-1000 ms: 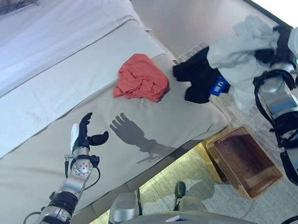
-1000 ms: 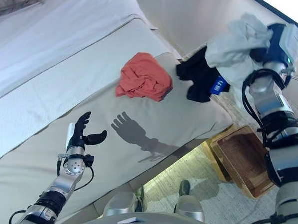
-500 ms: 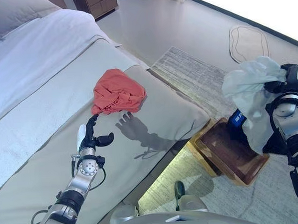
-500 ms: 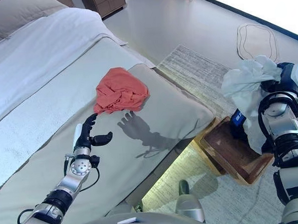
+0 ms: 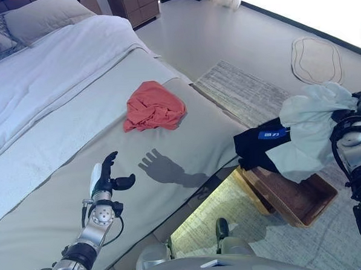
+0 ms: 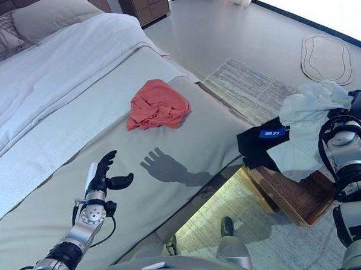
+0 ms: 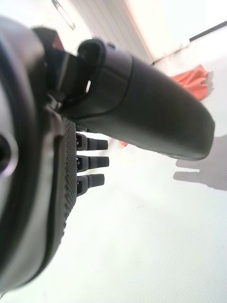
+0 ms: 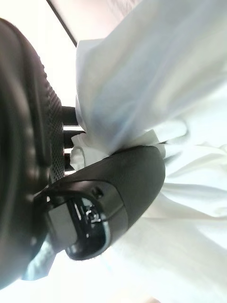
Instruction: Pick up the clothes from the bed and place them into the basket
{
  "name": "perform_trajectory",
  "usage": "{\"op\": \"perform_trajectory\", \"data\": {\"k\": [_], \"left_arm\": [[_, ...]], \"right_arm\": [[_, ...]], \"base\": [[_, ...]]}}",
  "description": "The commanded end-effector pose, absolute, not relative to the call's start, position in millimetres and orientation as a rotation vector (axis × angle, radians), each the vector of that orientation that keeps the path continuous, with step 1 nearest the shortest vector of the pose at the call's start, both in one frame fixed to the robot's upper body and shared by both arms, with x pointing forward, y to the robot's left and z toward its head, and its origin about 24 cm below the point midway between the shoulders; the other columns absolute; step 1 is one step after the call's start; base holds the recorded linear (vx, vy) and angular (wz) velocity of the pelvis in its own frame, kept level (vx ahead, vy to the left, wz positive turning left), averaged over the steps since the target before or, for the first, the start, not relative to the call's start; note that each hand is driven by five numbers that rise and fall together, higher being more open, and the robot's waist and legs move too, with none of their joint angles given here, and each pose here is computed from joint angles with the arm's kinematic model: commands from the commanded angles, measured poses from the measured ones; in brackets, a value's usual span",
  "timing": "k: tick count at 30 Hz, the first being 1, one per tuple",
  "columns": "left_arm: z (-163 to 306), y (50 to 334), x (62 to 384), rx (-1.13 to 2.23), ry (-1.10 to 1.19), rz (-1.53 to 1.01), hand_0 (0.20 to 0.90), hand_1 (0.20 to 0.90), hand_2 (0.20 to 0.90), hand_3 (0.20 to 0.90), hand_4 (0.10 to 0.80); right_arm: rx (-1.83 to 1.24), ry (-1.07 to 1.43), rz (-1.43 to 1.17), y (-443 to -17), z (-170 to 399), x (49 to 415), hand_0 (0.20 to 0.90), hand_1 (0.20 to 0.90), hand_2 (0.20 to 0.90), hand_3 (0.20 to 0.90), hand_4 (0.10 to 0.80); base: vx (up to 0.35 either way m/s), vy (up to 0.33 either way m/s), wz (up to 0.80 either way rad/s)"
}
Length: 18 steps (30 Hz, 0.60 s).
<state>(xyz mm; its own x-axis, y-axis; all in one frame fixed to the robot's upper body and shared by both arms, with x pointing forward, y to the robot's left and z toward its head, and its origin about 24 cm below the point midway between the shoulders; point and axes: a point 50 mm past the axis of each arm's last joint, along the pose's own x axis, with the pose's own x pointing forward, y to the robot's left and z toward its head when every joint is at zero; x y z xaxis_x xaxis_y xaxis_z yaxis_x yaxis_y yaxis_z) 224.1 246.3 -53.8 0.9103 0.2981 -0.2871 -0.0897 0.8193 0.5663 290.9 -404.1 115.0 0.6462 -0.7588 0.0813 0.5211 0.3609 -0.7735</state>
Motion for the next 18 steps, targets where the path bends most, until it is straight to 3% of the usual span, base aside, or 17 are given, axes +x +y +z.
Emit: {"op": "perform_trajectory", "data": {"k": [1,10,18], "left_arm": [[-21.4,252.1,250.7,0.633,0.188,0.186,0.9,0.9,0.9,0.9,0.8],[-16.0,242.1,257.6,0.618,0.147,0.166,0.9,0.9,0.9,0.9,0.8],[-13.9,234.8,261.4,0.597,0.128,0.148,0.9,0.9,0.9,0.9,0.8]], "right_arm": [[-1.01,0.073,-1.068,-434.5,207.0,283.7,0.3,0.3,0.3,0.2,0.1],[-1.03,0.067,-1.083,-442.0,222.0,277.7,0.3,0.3,0.3,0.2,0.1],[-1.041,0.068,-0.946,-427.2,220.0,293.5,0.3,0.3,0.3,0.2,0.1]], "base": [[-0.047,-0.057,-0.06],[-0.062,-0.038,-0.1],[-0.047,-0.025,-0.07]]}}
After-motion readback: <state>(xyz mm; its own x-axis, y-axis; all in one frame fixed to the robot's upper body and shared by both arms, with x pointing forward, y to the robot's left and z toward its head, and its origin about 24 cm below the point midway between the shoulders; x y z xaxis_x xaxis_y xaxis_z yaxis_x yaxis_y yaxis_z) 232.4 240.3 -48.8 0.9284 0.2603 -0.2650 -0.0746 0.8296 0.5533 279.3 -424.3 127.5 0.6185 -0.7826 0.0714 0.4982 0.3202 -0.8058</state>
